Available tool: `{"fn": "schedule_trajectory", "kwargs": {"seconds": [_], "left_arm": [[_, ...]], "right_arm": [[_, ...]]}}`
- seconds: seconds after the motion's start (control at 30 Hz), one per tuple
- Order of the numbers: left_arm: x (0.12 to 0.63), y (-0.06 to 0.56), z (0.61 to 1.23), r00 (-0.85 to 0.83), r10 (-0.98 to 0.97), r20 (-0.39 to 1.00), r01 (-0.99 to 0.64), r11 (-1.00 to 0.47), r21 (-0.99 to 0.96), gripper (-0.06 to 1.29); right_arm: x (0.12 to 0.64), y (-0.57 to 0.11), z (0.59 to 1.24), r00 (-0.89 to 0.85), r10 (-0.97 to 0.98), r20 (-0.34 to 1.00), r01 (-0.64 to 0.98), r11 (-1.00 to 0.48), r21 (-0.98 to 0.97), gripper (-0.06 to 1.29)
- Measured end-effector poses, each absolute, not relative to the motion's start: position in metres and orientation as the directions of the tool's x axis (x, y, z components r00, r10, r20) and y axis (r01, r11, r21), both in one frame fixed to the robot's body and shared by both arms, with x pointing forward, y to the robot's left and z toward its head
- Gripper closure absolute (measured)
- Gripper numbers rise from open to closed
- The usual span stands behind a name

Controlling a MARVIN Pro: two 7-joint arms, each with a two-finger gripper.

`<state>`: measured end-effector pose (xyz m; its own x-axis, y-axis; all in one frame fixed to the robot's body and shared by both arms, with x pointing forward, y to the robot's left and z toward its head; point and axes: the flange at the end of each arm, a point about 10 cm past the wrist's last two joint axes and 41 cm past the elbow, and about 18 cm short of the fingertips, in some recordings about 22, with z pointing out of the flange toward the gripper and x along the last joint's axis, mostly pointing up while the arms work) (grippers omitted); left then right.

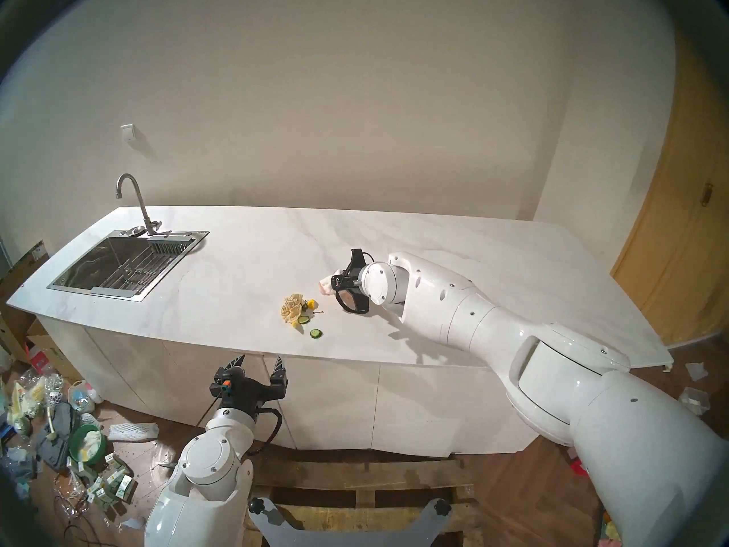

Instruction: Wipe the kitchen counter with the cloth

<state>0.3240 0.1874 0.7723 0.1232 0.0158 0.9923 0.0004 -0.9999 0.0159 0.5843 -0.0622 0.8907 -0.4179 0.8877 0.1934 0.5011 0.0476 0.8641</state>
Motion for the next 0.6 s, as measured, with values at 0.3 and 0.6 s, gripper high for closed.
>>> {"fn": "schedule_trajectory", "kwargs": {"seconds": [0.3,0.6], "left_arm": [[0.324,0.187,0.772,0.123,0.016,0.992,0.0,-1.0,0.016,-0.02],[0.324,0.187,0.772,0.123,0.016,0.992,0.0,-1.0,0.016,-0.02]], "right_arm": [[0.576,-0.042,0.881,-0.444,0.874,0.196,0.548,0.092,0.832,1.25],[0.567,-0.041,0.881,-0.46,0.87,0.177,0.636,0.184,0.749,1.25]]}}
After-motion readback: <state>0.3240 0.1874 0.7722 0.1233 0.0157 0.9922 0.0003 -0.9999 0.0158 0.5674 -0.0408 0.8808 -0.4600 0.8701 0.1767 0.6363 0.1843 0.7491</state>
